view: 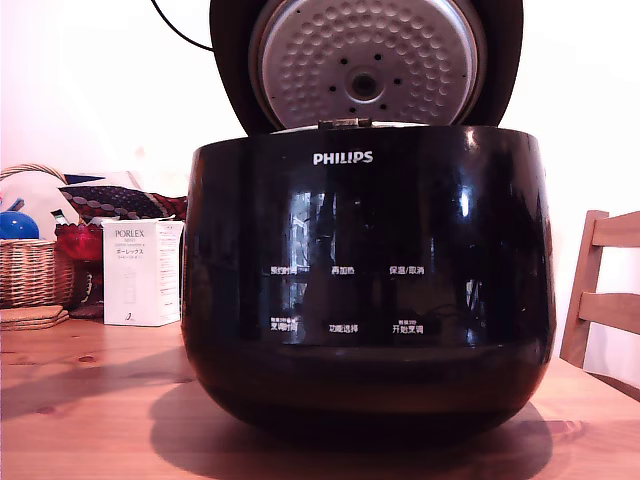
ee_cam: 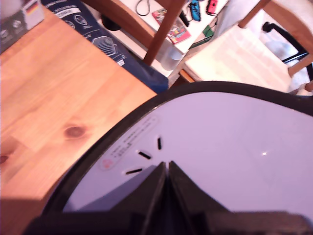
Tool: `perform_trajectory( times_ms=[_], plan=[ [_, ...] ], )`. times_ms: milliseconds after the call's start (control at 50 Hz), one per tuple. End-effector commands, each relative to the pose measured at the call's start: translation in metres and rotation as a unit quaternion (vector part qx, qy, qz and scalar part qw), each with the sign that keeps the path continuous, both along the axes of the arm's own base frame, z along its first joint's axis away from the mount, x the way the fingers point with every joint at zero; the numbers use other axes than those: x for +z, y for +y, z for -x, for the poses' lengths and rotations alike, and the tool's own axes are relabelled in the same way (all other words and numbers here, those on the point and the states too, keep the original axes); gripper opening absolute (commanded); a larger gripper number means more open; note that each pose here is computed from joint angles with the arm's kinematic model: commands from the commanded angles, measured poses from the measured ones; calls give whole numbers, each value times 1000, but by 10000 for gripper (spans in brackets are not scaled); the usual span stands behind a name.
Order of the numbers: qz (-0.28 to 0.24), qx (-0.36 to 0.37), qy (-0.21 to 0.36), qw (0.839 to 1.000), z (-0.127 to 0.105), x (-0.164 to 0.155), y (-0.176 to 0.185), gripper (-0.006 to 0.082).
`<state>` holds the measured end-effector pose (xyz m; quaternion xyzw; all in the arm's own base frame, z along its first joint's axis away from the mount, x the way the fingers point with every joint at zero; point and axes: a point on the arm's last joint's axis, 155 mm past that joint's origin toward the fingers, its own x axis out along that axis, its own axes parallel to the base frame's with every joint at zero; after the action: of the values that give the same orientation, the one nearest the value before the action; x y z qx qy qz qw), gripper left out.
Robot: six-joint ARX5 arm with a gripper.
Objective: Close the rice cooker by pressing the lid down with medium force
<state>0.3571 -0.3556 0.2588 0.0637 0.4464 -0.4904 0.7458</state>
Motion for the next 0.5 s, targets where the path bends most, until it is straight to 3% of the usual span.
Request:
perform_trajectory(
  times_ms=[0, 140, 480],
  plan=[
    [-23, 1, 11, 1000, 1, -17, 0, -24],
    [-42, 5, -11, 999, -4, -20, 2, -24],
    [-21, -12, -31, 999, 18, -26, -13, -24]
  ],
)
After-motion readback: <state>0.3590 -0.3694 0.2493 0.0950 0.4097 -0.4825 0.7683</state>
